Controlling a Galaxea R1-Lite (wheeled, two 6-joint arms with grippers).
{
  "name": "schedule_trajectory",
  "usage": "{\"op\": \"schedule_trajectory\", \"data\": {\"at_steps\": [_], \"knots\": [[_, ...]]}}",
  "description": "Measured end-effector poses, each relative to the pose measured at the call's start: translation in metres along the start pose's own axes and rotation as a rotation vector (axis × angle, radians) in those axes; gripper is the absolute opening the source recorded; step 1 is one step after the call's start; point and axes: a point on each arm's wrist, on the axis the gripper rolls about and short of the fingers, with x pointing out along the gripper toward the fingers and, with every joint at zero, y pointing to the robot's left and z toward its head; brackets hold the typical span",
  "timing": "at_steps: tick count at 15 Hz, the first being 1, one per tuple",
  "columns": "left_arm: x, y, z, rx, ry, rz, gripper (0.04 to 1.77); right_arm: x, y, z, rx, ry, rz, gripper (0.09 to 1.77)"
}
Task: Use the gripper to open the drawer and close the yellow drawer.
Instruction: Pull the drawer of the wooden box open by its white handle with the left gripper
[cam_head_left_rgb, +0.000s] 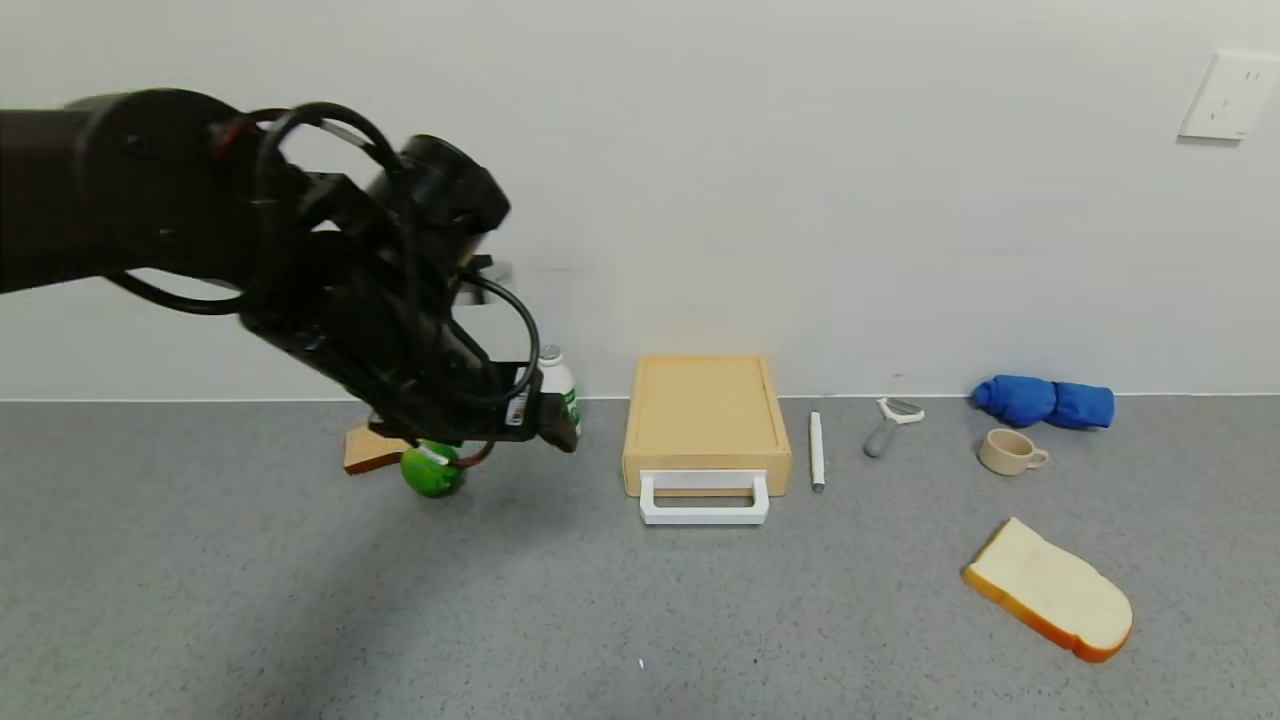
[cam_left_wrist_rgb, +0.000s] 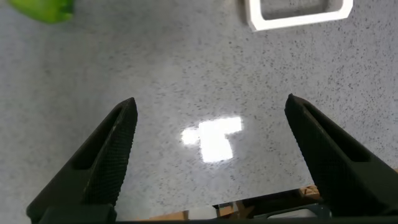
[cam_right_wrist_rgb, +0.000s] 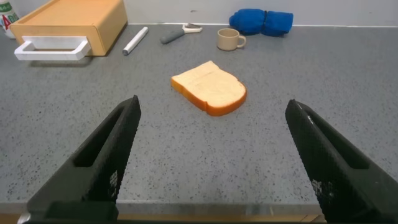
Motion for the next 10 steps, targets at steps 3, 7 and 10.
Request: {"op": "schedule_trajectory", "data": {"at_steps": [3,7,10], "knots": [[0.040,-0.038,0.007,0.003,0.065,-0.004,1.72,0.000,0.000,0.000,0.000,0.000,0.000,1.71],[0.101,-0.070,0.004,-0.062,0.092,-0.001,1.72,0.000,0.000,0.000,0.000,0.000,0.000,1.71],[0.133,-0.079,0.000,-0.071,0.098,0.007,1.72,0.000,0.000,0.000,0.000,0.000,0.000,1.71]]}}
